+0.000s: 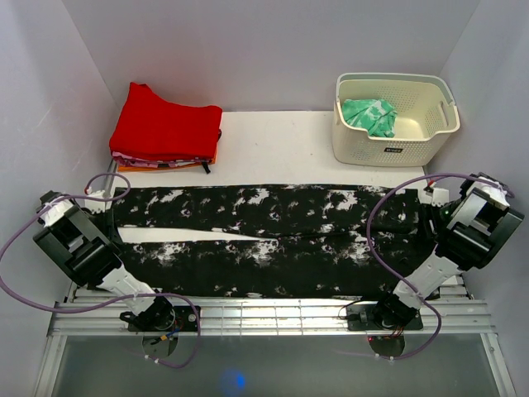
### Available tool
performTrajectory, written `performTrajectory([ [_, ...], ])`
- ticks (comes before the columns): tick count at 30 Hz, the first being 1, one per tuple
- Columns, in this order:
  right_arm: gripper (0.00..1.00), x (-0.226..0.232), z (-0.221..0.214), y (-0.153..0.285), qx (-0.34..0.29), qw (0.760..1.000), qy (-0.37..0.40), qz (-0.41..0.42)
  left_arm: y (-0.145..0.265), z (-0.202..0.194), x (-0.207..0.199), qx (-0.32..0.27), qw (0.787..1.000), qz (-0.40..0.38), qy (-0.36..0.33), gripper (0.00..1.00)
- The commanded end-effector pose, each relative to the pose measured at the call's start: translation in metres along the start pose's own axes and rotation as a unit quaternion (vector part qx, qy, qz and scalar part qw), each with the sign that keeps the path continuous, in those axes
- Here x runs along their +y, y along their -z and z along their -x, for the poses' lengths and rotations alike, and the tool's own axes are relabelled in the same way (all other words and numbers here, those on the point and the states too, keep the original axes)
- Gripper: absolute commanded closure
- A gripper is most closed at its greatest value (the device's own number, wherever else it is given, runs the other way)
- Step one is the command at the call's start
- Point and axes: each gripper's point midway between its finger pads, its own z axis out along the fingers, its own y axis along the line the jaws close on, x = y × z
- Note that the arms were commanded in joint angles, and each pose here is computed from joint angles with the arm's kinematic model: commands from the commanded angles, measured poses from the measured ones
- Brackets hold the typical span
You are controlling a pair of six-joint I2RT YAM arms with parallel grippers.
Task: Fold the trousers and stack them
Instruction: Flatten the trousers out
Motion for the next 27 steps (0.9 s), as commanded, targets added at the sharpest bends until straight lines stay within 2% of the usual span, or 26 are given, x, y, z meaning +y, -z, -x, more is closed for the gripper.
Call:
performTrajectory([
  [1, 0.4, 0.012, -0.002, -0.012, -0.003, 0.999, 0.003, 0.033, 0.005, 0.017, 0.001, -0.029, 1.0, 0.0, -0.006, 0.4],
  [13, 0.42, 0.01, -0.006, -0.039, 0.008, 0.998, -0.021, 0.058, 0.0, 0.019, 0.0, -0.024, 1.0, -0.001, -0.004, 0.4],
  [14, 0.46, 0.012, -0.005, -0.039, 0.005, 0.998, -0.021, 0.065, 0.0, 0.019, -0.001, -0.024, 1.0, -0.002, -0.004, 0.4],
  [15, 0.56, 0.016, -0.005, -0.038, 0.003, 0.997, -0.022, 0.074, 0.0, 0.02, -0.001, -0.025, 1.0, -0.001, -0.005, 0.4],
  [17, 0.67, 0.018, 0.002, -0.029, -0.009, 0.997, -0.017, 0.078, -0.001, 0.018, 0.0, -0.021, 1.0, 0.002, -0.005, 0.4],
  [18, 0.75, 0.021, 0.005, -0.024, -0.017, 0.996, -0.016, 0.082, -0.002, 0.019, 0.001, -0.022, 1.0, 0.004, -0.006, 0.41],
  [20, 0.83, 0.026, 0.008, -0.011, -0.022, 0.996, -0.01, 0.084, -0.004, 0.015, 0.003, -0.016, 1.0, 0.009, -0.005, 0.41],
  [21, 0.92, 0.025, 0.012, -0.004, -0.03, 0.996, -0.006, 0.079, -0.007, 0.015, 0.005, -0.016, 1.0, 0.013, -0.005, 0.44],
  [23, 0.92, 0.026, 0.015, 0.008, -0.034, 0.997, -0.001, 0.072, -0.011, 0.011, 0.011, -0.008, 1.0, 0.025, -0.004, 0.5],
  [24, 0.92, 0.027, 0.014, 0.017, -0.032, 0.997, 0.003, 0.064, -0.017, 0.007, 0.015, 0.0, 0.999, 0.034, 0.001, 0.61],
  [27, 0.92, 0.018, 0.009, 0.025, -0.025, 0.999, 0.006, 0.037, -0.026, -0.004, 0.024, 0.018, 0.998, 0.055, 0.002, 0.71],
])
